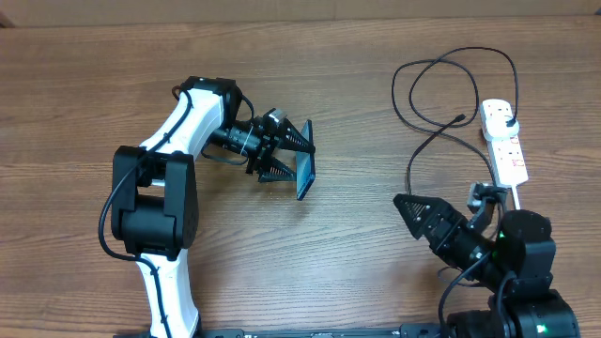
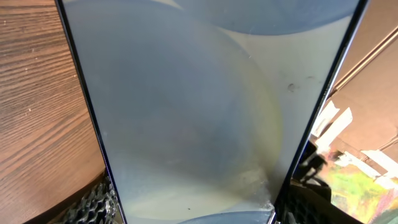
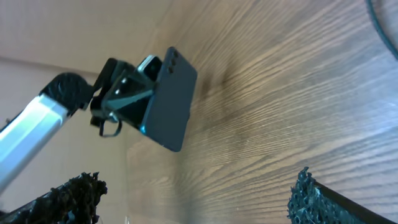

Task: Plug charger to phone and switch on socket
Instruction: 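Move the right gripper forward toward the held phone, then close the right gripper on the phone's lower end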

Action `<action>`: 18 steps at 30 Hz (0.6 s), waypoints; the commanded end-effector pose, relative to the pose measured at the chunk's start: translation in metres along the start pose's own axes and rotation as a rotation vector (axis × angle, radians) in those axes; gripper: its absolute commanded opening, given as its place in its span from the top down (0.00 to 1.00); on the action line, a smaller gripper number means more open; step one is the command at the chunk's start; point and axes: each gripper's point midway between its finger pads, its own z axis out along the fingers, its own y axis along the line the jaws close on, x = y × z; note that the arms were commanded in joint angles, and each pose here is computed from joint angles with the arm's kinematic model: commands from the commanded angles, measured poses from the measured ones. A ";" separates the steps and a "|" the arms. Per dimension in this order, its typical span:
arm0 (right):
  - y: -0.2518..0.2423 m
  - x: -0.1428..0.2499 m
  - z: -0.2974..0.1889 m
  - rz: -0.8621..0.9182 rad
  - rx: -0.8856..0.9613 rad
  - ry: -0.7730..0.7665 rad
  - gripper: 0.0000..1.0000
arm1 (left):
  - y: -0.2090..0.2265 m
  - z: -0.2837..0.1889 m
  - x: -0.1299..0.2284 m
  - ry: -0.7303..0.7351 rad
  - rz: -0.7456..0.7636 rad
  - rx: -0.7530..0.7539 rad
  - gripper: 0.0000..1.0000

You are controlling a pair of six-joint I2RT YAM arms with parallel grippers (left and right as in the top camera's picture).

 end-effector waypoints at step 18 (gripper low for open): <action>0.033 0.027 0.074 -0.355 0.162 -0.119 0.00 | -0.012 -0.001 -0.002 0.003 0.000 0.046 0.56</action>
